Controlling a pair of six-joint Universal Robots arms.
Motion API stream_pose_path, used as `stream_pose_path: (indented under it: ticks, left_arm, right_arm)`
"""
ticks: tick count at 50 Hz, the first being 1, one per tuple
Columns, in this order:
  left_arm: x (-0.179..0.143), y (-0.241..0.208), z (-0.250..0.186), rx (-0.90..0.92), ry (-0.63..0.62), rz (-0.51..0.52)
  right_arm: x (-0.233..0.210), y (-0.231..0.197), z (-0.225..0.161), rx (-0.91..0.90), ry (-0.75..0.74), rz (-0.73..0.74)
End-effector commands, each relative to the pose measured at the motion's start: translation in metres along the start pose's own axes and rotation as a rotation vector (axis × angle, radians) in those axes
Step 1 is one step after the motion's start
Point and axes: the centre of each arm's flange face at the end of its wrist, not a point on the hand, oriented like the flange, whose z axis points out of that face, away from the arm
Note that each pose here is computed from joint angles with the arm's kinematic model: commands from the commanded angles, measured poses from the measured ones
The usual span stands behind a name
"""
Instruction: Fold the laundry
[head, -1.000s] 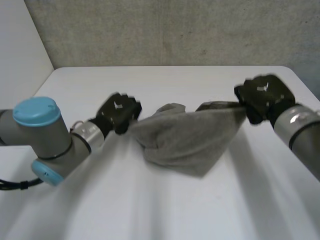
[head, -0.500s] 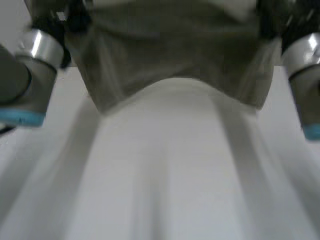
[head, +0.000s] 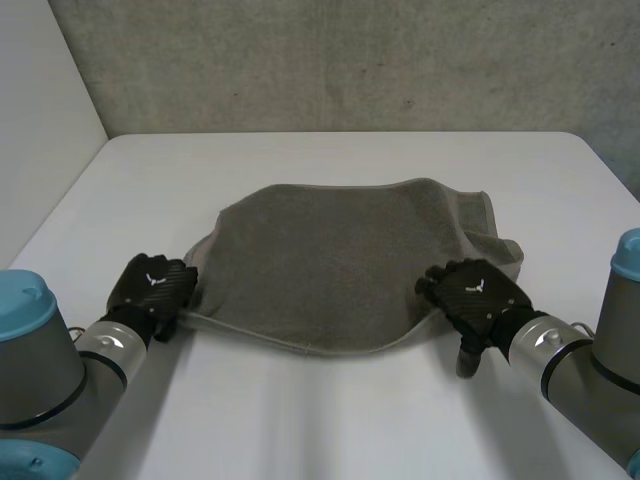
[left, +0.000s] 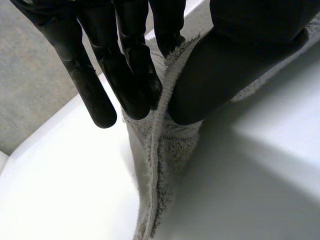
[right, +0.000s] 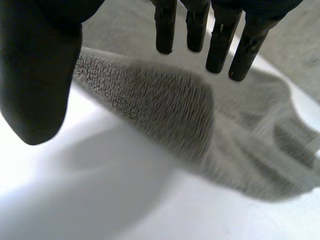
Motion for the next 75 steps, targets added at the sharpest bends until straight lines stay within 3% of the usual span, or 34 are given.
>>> stream_pose_path:
  ticks: [1,9,17,24,40,61,75]
  left_arm:
    - [-0.007,-0.011,-0.001,0.038,-0.024,-0.009]
    - [-0.016,-0.015,-0.002,0.056,-0.058,-0.013]
    - [-0.020,-0.013,-0.001,0.051,-0.069,-0.015]
    - [-0.026,-0.012,0.001,0.053,-0.091,-0.019]
    - [-0.030,-0.009,0.002,0.060,-0.108,-0.020]
    - [-0.029,-0.008,0.002,0.075,-0.114,-0.013]
    - [-0.028,-0.007,0.001,0.071,-0.112,-0.013]
  right_arm:
    - [0.010,-0.017,-0.006,0.140,0.082,0.022]
    - [0.025,-0.029,-0.011,0.189,0.114,-0.012]
    - [0.022,-0.050,-0.013,0.162,0.005,-0.195]
    - [0.024,-0.044,0.018,0.054,-0.084,-0.391]
    - [0.024,-0.018,0.075,-0.017,-0.117,-0.406]
    - [0.010,-0.003,0.086,-0.034,-0.155,-0.394]
    - [0.019,-0.001,0.091,-0.030,-0.070,-0.409]
